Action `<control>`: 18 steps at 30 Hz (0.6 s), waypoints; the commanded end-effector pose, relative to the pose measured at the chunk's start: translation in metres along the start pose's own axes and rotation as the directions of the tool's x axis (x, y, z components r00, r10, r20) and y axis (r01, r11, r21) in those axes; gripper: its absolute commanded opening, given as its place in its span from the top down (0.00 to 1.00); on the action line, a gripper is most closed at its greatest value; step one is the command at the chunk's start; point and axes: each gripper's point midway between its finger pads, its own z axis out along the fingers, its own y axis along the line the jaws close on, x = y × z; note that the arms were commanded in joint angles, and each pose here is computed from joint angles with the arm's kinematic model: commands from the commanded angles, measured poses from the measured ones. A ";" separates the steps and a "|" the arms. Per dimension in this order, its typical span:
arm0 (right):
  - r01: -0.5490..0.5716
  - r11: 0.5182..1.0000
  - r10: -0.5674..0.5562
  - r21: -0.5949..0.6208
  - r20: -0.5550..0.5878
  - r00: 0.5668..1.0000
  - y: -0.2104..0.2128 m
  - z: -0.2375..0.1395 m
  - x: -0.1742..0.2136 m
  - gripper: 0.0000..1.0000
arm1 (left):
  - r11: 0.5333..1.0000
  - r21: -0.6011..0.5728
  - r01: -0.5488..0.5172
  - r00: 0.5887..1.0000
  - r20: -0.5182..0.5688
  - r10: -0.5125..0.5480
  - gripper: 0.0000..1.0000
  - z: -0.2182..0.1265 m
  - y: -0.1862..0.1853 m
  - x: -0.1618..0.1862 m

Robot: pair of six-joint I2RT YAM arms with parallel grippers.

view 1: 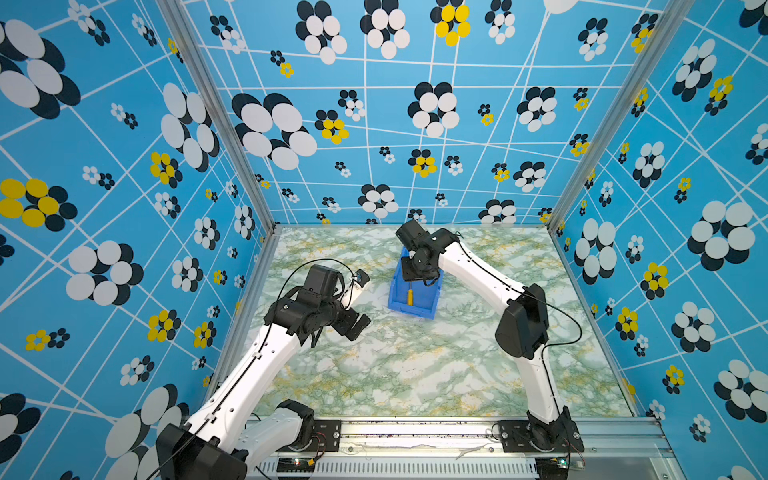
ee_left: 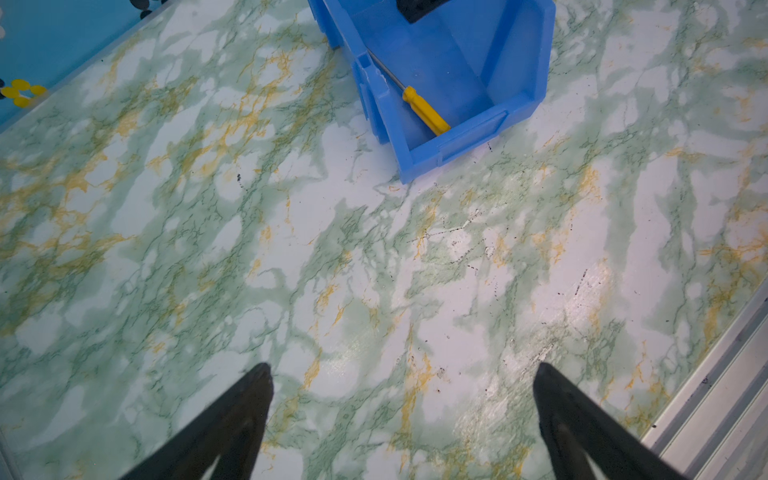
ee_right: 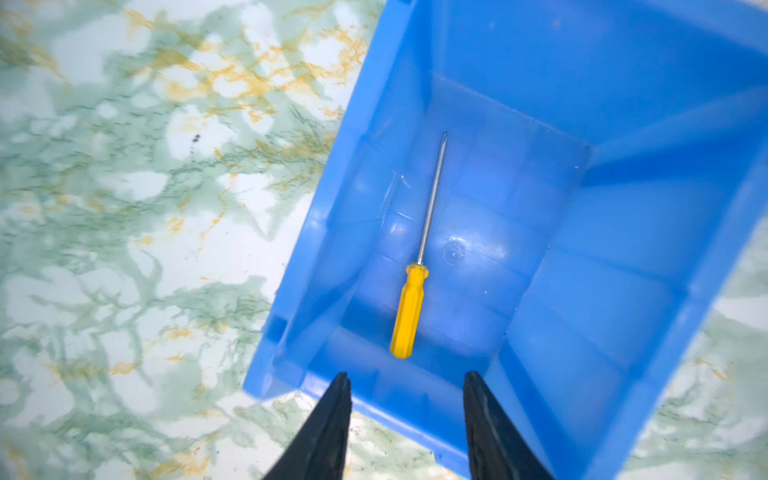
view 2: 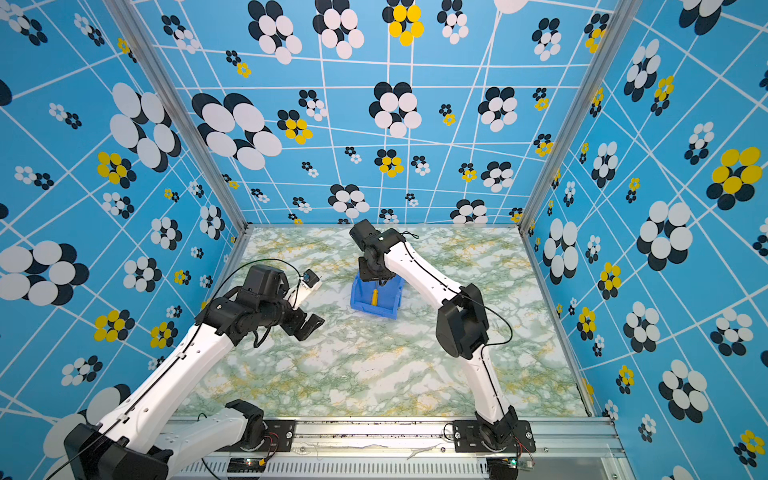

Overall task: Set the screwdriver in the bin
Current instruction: 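Raise the right gripper out of the bin and draw it back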

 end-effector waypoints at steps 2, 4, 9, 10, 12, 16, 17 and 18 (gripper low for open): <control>0.001 0.997 0.011 -0.073 0.156 0.988 -0.005 -0.061 -0.005 0.49 | 0.998 -0.058 0.019 1.000 0.000 -0.019 0.01 0.007 0.013 -0.009; -0.019 0.997 0.034 -0.080 0.191 0.981 -0.016 -0.074 0.006 0.47 | 0.998 -0.067 0.015 1.000 0.001 -0.015 0.00 0.010 0.016 -0.011; -0.049 0.997 0.062 -0.057 0.244 0.968 -0.052 -0.095 0.046 0.44 | 0.998 -0.061 0.034 0.999 0.004 -0.033 0.28 0.016 0.020 -0.020; -0.056 0.997 0.066 -0.046 0.246 0.967 -0.061 -0.097 0.055 0.43 | 0.997 -0.066 0.049 0.999 0.001 -0.049 0.33 0.017 0.021 -0.022; -0.061 0.998 0.068 -0.034 0.237 0.969 -0.074 -0.101 0.071 0.43 | 0.994 -0.082 0.067 0.998 -0.005 -0.068 0.28 0.021 0.026 -0.025; -0.062 0.998 0.063 -0.013 0.265 0.962 -0.093 -0.107 0.094 0.42 | 0.988 -0.124 0.091 0.995 -0.017 -0.094 0.01 0.032 0.037 -0.026; -0.067 0.998 0.068 -0.014 0.282 0.957 -0.097 -0.108 0.099 0.41 | 0.986 -0.137 0.098 0.995 -0.021 -0.102 0.01 0.035 0.041 -0.026; -0.073 0.997 0.076 -0.019 0.298 0.951 -0.100 -0.109 0.101 0.40 | 0.984 -0.145 0.098 0.994 -0.025 -0.103 0.01 0.037 0.043 -0.026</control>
